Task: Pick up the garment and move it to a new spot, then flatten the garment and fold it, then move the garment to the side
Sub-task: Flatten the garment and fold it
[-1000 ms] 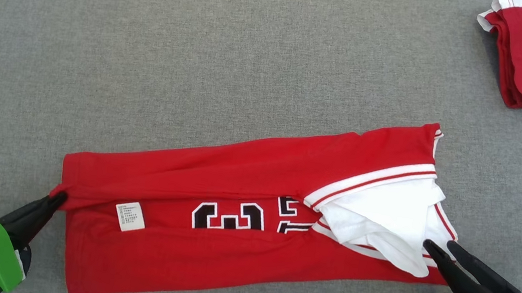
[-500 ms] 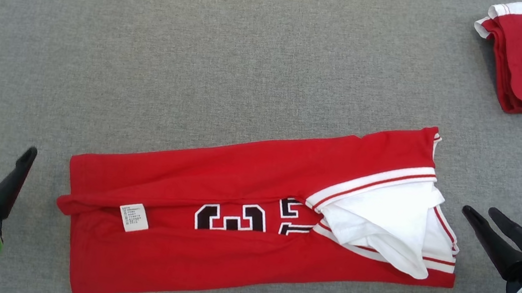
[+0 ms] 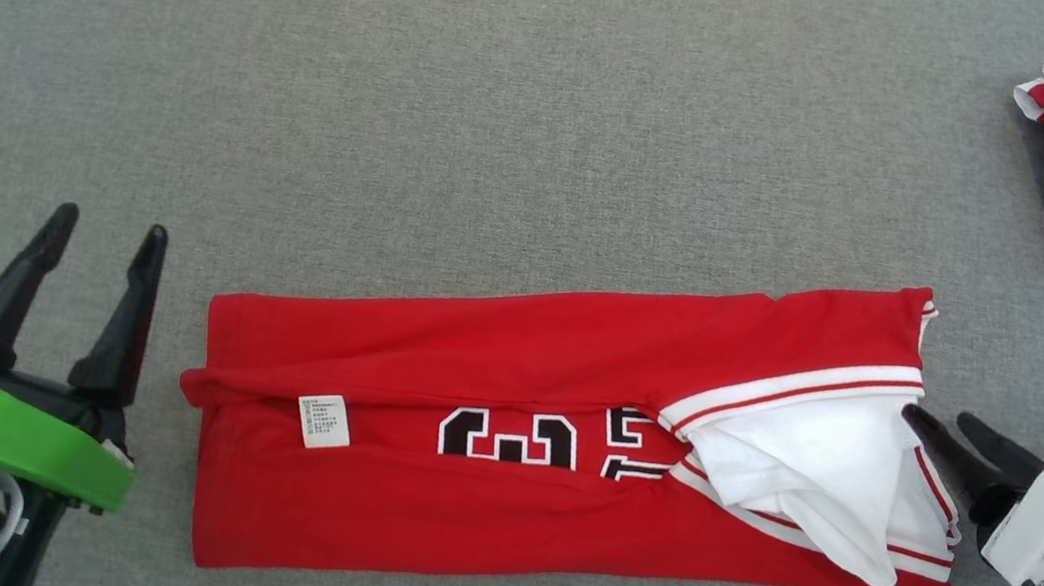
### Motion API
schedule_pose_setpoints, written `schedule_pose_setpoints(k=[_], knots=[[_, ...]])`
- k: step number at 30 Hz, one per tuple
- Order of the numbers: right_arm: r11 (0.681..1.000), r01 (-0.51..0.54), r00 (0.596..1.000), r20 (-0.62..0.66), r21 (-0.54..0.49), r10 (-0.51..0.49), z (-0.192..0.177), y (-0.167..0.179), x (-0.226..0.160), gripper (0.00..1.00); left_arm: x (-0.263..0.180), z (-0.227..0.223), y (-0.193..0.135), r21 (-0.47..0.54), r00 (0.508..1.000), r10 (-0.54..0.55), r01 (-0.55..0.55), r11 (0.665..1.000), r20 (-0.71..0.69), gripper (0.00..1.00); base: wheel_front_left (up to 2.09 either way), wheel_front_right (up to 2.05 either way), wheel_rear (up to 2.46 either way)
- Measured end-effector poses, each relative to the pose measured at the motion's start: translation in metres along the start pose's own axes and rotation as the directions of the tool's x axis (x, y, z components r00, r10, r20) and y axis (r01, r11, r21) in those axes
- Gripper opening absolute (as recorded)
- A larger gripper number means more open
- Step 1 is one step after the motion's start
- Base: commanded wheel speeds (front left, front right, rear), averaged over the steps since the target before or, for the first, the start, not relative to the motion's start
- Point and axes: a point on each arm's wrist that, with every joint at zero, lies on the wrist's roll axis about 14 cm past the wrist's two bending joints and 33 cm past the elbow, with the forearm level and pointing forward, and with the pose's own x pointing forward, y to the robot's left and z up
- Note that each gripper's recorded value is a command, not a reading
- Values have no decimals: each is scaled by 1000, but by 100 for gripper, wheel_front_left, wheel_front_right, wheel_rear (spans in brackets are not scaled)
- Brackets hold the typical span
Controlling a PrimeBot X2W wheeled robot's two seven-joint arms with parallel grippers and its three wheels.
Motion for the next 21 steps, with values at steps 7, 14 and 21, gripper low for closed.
schedule_pose_setpoints(k=[7,14,21], knots=[[999,39,991,-125,-18,-41,-31,-8,19,100,-14,10,0,-5,995,43,-43,999,87,100,0,0,0],[999,41,986,-162,-9,-42,-33,-2,34,100,-30,10,14,11,989,105,-107,994,104,100,0,0,0],[999,49,974,-223,23,-43,-39,-1,38,100,-41,9,19,19,984,137,-140,990,112,100,0,0,0]])
